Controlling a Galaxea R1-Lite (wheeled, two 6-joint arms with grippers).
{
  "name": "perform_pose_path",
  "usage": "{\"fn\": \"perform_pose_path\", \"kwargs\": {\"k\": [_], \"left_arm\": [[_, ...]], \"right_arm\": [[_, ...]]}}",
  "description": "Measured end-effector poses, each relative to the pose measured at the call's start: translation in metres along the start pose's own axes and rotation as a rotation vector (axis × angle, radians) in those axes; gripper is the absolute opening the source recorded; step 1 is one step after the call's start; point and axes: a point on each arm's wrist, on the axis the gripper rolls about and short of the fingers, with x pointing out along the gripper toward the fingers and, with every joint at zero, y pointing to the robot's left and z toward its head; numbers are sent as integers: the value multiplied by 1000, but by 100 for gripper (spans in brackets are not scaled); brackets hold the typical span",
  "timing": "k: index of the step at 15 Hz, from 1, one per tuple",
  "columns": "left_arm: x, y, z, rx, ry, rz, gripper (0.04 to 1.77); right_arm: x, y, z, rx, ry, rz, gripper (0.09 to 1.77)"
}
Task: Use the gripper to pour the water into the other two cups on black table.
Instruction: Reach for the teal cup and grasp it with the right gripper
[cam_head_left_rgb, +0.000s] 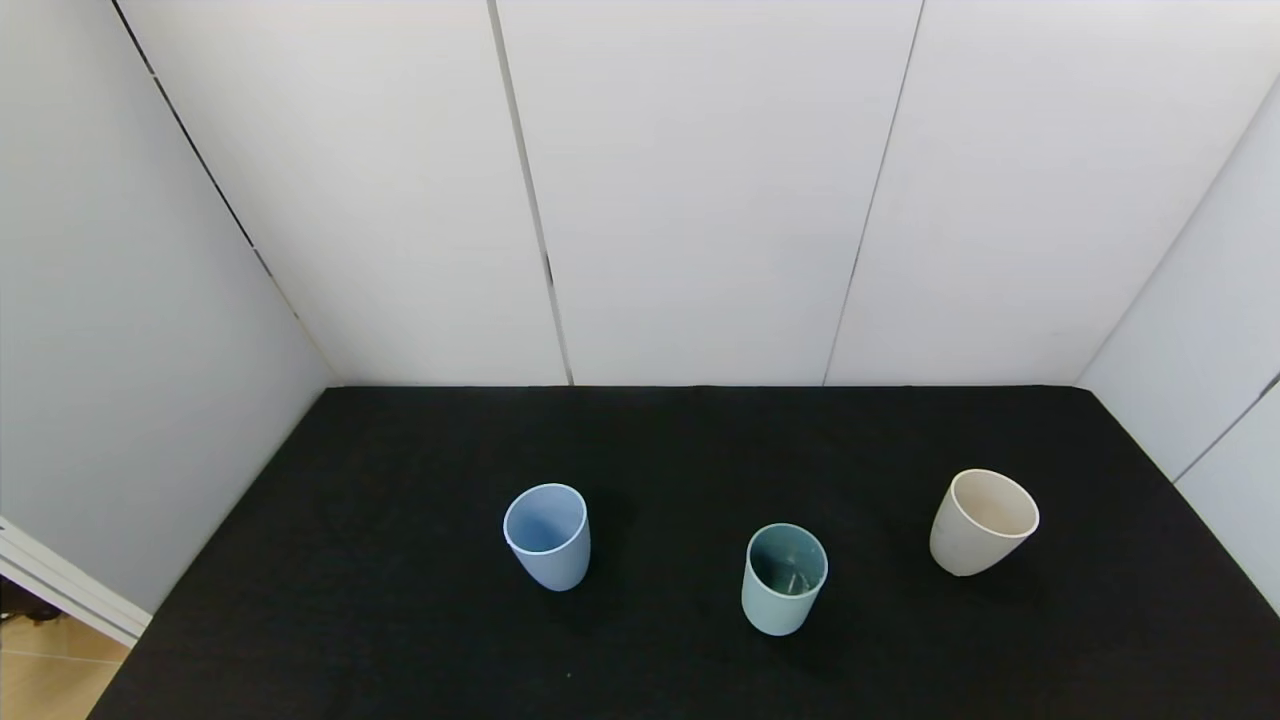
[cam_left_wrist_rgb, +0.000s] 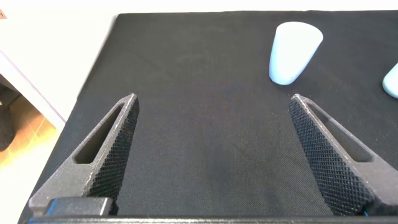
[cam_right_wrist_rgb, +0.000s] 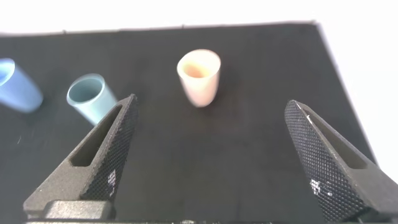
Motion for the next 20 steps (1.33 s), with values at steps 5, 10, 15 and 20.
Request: {"fn": "perform_pose_path", "kwargs": {"k": [5, 10, 15, 20], "left_arm": [[0, 0, 0, 0, 0, 0, 172], [0, 0, 0, 0, 0, 0, 172], [0, 0, 0, 0, 0, 0, 172], [0, 0, 0, 0, 0, 0, 172]], "right_arm": [[63, 5, 31, -54, 184, 137, 171], [140, 25, 28, -88, 287, 283, 171], [199, 60, -5, -151, 371, 424, 171], [232, 108, -45, -258, 434, 513, 171]]}}
